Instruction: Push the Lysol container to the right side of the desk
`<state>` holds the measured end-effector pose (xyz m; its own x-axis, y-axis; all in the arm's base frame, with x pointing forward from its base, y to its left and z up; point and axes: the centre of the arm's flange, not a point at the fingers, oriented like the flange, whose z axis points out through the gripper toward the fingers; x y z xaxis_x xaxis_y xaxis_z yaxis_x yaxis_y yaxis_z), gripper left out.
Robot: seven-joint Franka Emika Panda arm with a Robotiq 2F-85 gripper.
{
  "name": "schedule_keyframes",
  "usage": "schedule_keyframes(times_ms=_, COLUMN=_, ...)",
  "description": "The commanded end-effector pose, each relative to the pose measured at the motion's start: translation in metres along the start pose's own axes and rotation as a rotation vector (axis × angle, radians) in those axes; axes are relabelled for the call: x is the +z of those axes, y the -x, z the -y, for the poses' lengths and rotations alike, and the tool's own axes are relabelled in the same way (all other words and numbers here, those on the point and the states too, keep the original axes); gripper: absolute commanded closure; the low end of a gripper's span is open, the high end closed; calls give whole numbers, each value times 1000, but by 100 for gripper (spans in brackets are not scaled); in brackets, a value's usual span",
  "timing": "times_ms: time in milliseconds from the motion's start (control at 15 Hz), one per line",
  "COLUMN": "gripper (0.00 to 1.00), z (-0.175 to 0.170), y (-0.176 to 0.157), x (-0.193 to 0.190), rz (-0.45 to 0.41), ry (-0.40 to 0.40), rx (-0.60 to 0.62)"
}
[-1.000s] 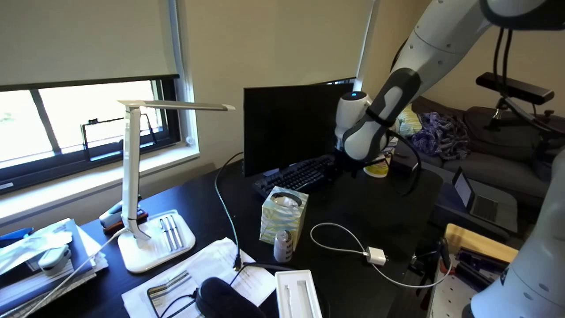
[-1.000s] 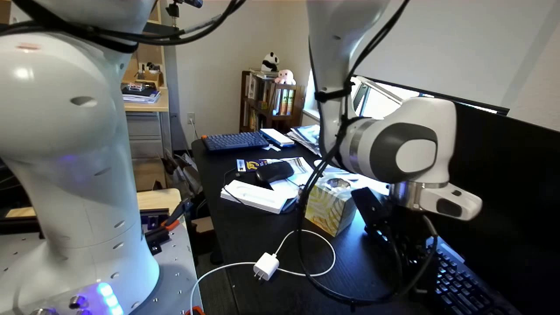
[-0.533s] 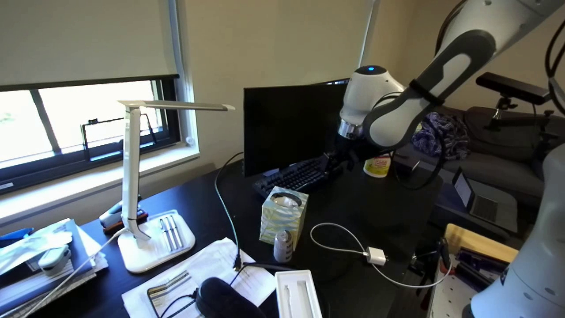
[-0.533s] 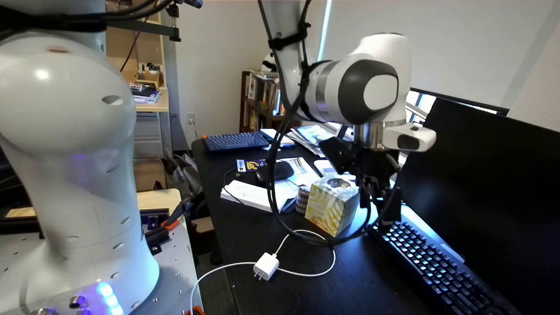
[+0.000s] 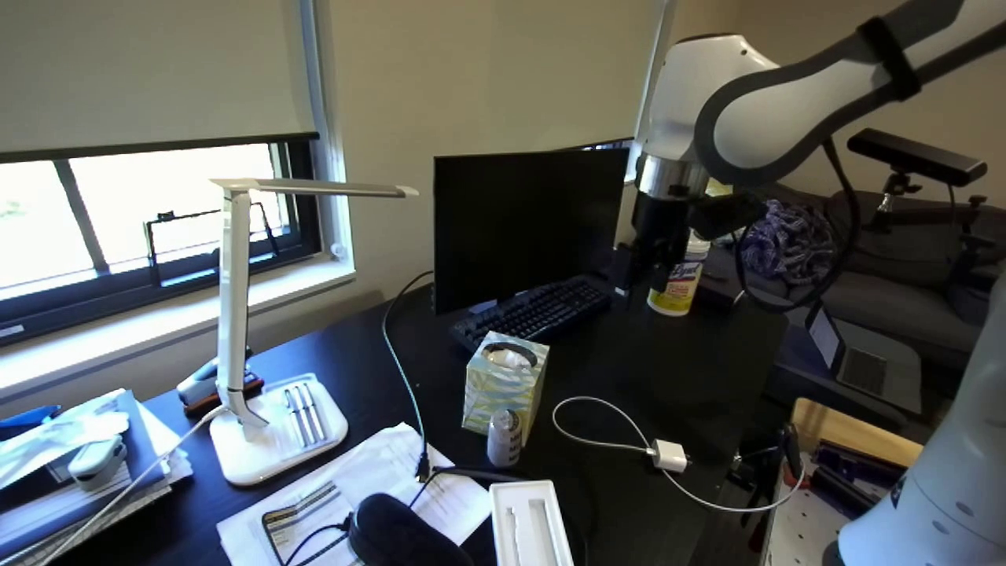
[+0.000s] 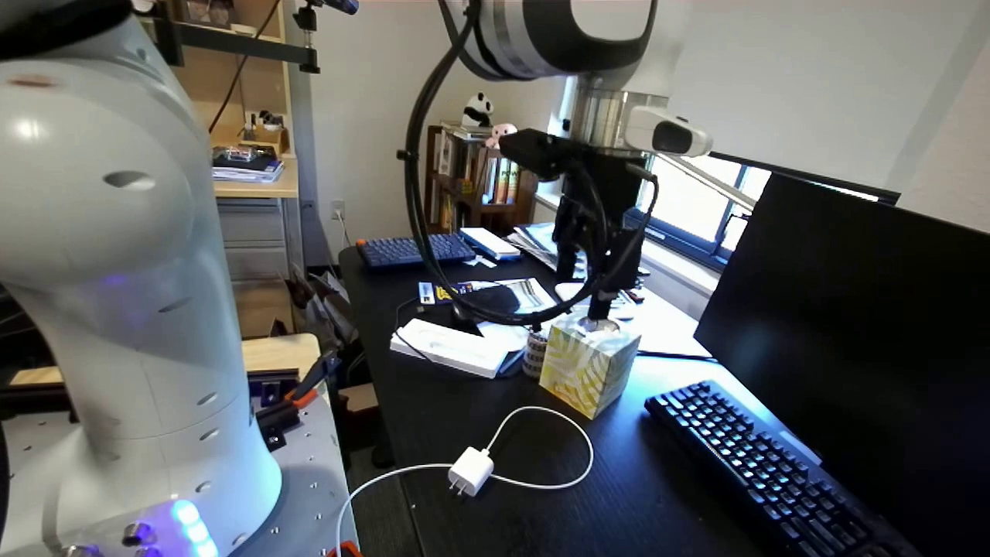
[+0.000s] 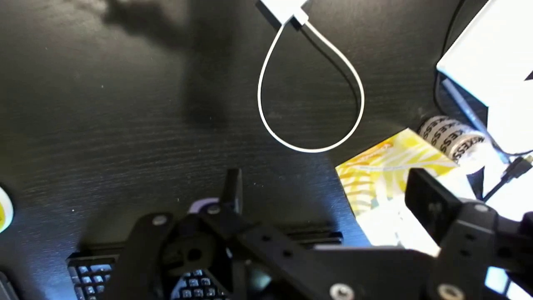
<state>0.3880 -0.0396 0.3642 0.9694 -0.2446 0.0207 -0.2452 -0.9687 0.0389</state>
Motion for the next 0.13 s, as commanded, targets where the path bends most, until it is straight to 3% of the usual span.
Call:
schedule_keyframes(times_ms=0, gripper=0, z=0, y=5, x=-6, rz=15, ry=3, rx=-9)
schedule_keyframes(times_ms=67, gripper=0, z=0, y=8, x=-11, rz=17, ry=3, rx=-12)
